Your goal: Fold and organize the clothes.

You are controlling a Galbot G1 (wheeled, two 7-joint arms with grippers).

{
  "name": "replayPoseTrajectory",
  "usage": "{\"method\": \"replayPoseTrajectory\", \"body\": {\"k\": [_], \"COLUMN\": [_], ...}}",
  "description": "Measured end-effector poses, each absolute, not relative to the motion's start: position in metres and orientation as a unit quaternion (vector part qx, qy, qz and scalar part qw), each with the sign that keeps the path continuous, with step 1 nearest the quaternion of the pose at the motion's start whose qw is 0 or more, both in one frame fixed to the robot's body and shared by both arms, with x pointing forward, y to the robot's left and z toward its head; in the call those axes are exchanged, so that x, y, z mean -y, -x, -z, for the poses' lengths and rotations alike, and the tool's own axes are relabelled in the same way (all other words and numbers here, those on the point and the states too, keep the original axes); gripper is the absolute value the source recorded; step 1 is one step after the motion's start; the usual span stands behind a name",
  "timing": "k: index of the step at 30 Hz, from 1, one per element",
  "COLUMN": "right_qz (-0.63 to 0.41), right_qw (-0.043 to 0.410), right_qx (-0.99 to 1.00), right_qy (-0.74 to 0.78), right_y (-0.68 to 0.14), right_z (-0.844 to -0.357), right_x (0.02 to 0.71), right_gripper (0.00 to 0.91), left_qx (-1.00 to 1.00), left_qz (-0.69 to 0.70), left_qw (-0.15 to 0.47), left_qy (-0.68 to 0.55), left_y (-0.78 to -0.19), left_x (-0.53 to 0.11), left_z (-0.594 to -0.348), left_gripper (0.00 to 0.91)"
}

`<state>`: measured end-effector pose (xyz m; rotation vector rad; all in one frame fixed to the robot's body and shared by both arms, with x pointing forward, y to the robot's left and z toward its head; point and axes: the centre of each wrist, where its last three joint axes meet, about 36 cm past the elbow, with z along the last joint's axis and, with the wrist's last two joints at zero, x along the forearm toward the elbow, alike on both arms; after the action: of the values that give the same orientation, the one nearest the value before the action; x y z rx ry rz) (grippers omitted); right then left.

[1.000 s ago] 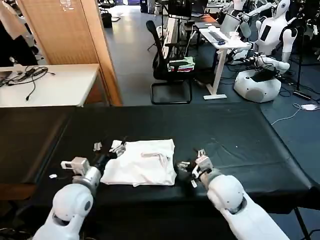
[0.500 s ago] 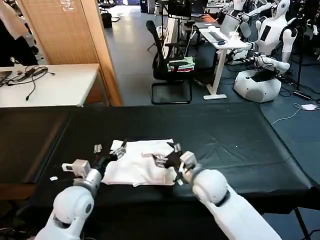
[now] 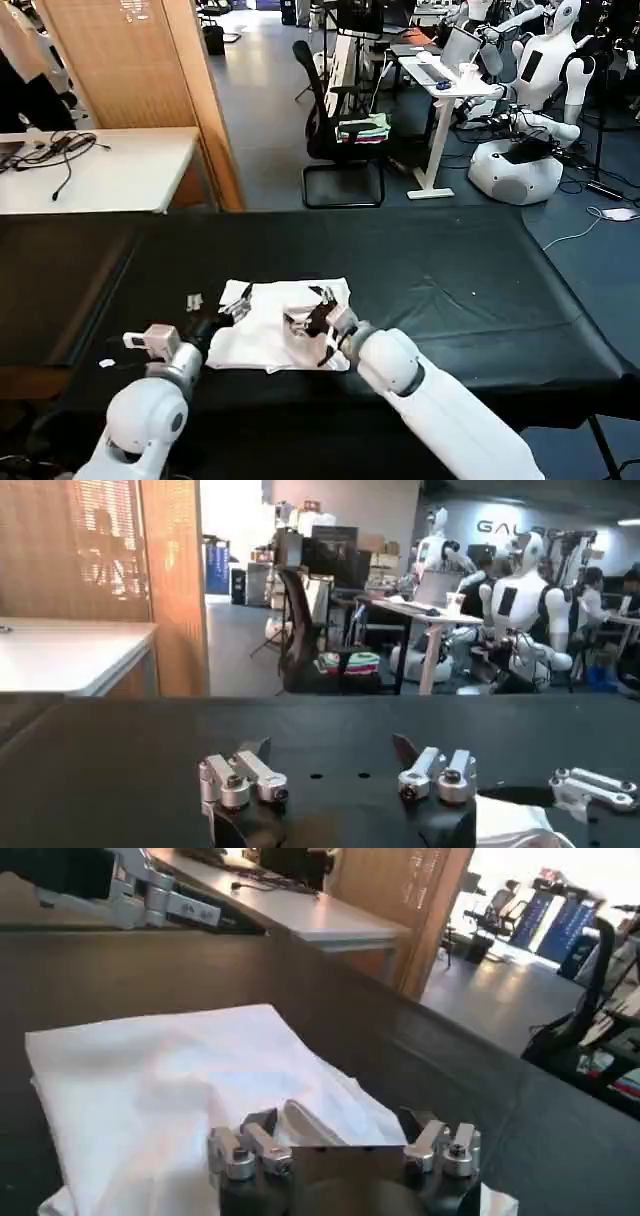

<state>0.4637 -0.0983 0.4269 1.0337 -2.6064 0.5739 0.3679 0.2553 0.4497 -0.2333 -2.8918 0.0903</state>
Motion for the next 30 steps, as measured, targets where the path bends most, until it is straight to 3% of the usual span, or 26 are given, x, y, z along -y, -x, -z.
{"method": "replayPoseTrajectory", "body": {"k": [6, 13, 17, 19, 20, 30], "right_qz": [-0.211, -0.183, -0.152, -0.142, -0.138, -0.105], "right_qw": [0.127, 0.133, 0.144, 0.149, 0.152, 0.167], "right_qx": [0.903, 0.919, 0.932, 0.939, 0.943, 0.961], "right_qy": [-0.351, -0.323, -0.295, -0.275, -0.262, -0.192], "right_y": [-0.462, -0.461, -0.462, -0.462, -0.462, -0.456], "right_z": [-0.422, -0.423, -0.419, -0.415, -0.413, -0.420], "right_x": [0.098, 0.108, 0.120, 0.129, 0.133, 0.183], "right_gripper": [0.146, 0.146, 0.263, 0.400, 0.878, 0.878], "left_qx": [0.989, 0.989, 0.989, 0.989, 0.989, 0.988], "left_qz": [-0.030, -0.033, -0.036, -0.037, -0.038, -0.047], "left_qw": [0.120, 0.120, 0.121, 0.122, 0.122, 0.120], "left_qy": [0.079, 0.077, 0.076, 0.076, 0.076, 0.088], "left_y": [-0.366, -0.363, -0.361, -0.361, -0.361, -0.360], "left_x": [-0.255, -0.253, -0.252, -0.251, -0.251, -0.261], "left_z": [-0.448, -0.447, -0.443, -0.442, -0.442, -0.434], "left_gripper": [0.878, 0.878, 0.878, 0.878, 0.878, 0.878]}}
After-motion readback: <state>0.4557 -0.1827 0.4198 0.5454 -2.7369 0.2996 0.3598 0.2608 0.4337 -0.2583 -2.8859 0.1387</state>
